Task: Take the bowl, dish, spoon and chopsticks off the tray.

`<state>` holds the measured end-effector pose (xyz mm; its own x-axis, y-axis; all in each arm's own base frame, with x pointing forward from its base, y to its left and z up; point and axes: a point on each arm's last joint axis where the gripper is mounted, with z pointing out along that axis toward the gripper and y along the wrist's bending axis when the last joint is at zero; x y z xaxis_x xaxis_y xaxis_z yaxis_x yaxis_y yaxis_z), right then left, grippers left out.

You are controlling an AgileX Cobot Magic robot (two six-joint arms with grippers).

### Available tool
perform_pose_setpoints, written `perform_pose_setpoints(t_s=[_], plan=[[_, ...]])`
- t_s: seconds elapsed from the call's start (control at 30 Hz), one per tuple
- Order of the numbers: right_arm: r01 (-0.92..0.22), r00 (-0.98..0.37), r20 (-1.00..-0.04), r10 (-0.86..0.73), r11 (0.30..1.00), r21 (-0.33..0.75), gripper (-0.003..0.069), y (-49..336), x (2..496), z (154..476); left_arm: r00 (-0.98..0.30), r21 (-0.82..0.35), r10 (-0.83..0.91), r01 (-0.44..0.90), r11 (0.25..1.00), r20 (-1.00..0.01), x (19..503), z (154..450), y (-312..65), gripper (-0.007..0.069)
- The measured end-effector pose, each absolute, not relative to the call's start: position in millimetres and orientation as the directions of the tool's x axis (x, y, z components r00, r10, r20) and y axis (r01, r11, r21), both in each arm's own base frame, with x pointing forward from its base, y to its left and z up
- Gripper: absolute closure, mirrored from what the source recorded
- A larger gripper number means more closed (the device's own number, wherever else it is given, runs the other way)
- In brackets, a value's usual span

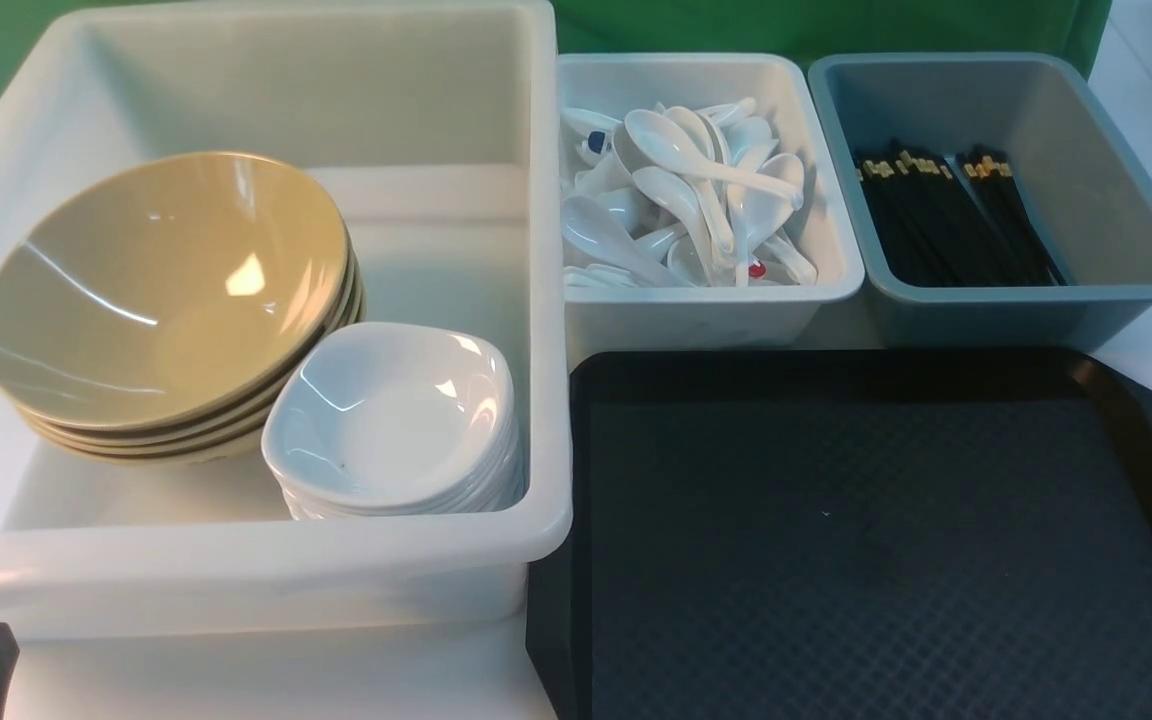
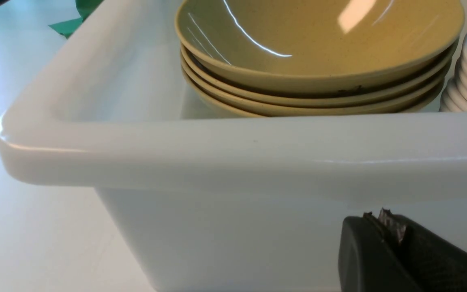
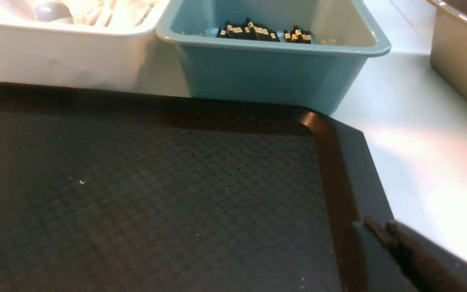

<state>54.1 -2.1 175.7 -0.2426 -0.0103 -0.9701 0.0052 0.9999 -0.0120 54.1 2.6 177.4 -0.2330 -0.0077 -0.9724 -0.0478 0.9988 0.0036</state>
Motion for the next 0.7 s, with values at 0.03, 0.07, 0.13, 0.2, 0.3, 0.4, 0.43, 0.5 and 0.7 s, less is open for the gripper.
perform_pose_setpoints(t_s=[0.03,0.07,0.13,0.2,0.3,0.4,0.43,0.5,0.7], plan=[[0.005,-0.243,-0.97,-0.01,1.0,-0.012,0.0566,-2.1,54.1,175.7,-0.233,0.003,-0.008,-0.048,0.999,-0.972,54.1,177.4,2.5,0.0641],[0.005,-0.243,-0.97,-0.01,1.0,-0.012,0.0565,-2.1,54.1,175.7,-0.233,0.003,-0.008,-0.048,0.999,-0.972,54.1,177.4,2.5,0.0641],[0.005,-0.243,-0.97,-0.011,1.0,-0.012,0.0564,-2.1,54.1,175.7,-0.233,0.003,-0.008,-0.048,0.999,-0.972,54.1,177.4,2.5,0.0641],[0.005,-0.243,-0.97,-0.011,1.0,-0.012,0.0562,-2.1,54.1,175.7,-0.233,0.003,-0.008,-0.048,0.999,-0.972,54.1,177.4,2.5,0.0641],[0.005,-0.243,-0.97,-0.011,1.0,-0.012,0.0561,-2.1,54.1,175.7,-0.233,0.003,-0.008,-0.048,0.999,-0.972,54.1,177.4,2.5,0.0641],[0.005,-0.243,-0.97,-0.011,1.0,-0.012,0.0559,-2.1,54.1,175.7,-0.233,0.003,-0.008,-0.048,0.999,-0.972,54.1,177.4,2.5,0.0641],[0.005,-0.243,-0.97,-0.011,1.0,-0.012,0.0559,-2.1,54.1,175.7,-0.233,0.003,-0.008,-0.048,0.999,-0.972,54.1,177.4,2.5,0.0641],[0.005,-0.243,-0.97,-0.011,1.0,-0.012,0.0559,-2.1,54.1,175.7,-0.233,0.003,-0.008,-0.048,0.999,-0.972,54.1,177.4,2.5,0.0641],[0.005,-0.243,-0.97,-0.011,1.0,-0.012,0.0559,-2.1,54.1,175.7,-0.233,0.003,-0.008,-0.048,0.999,-0.972,54.1,177.4,2.5,0.0641]])
